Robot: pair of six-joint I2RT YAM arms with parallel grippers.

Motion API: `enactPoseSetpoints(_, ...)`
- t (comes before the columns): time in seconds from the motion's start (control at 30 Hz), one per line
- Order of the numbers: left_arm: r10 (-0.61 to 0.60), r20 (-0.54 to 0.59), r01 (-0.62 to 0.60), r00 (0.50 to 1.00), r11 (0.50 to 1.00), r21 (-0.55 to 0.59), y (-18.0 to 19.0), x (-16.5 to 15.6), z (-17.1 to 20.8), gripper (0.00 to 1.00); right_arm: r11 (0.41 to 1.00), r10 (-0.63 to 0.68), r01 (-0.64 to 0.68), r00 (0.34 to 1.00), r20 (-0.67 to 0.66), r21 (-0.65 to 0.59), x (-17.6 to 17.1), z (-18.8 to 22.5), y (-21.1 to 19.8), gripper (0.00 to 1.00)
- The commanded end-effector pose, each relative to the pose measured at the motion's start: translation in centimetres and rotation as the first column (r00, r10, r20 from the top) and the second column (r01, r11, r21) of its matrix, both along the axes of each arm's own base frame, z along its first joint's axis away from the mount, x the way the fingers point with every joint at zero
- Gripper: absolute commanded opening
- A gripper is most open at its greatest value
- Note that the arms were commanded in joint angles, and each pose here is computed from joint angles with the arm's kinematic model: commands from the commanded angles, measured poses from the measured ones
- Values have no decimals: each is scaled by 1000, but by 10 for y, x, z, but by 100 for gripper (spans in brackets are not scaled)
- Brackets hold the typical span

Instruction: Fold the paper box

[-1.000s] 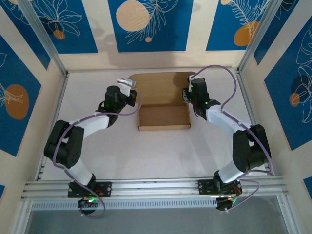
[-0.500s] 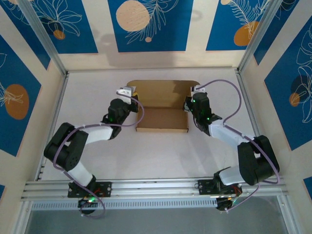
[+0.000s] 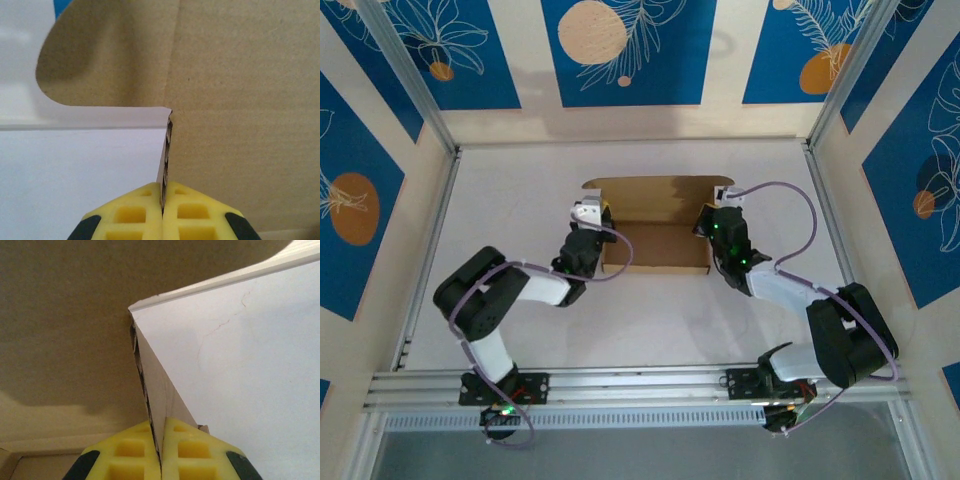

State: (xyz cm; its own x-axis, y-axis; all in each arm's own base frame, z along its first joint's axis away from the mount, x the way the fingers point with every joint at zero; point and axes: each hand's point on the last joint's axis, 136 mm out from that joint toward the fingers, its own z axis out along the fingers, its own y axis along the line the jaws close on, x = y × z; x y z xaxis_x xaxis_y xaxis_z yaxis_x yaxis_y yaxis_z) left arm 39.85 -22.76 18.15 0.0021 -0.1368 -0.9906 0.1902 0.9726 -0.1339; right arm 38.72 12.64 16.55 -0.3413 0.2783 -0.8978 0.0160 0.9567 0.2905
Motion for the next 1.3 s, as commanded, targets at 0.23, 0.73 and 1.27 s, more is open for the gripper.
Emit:
enactPoseSetpoints(0.23, -94, 63, 94, 994, 996, 2, -37, -7, -3, 0, 988, 134, -139, 988, 79, 69, -14, 8, 37, 7)
enactPoseSetpoints(0.73, -155, -4, 155, 988, 984, 89, -37, -27, -36, 4, 985, 108, -110, 994, 26, 132, -40, -27, 33, 7)
enactPoseSetpoints(1.27, -184, -9, 183, 983, 971, 156, -48, -28, -46, 2, 989, 124, -125, 992, 23, 80, -41, -56, 27, 8)
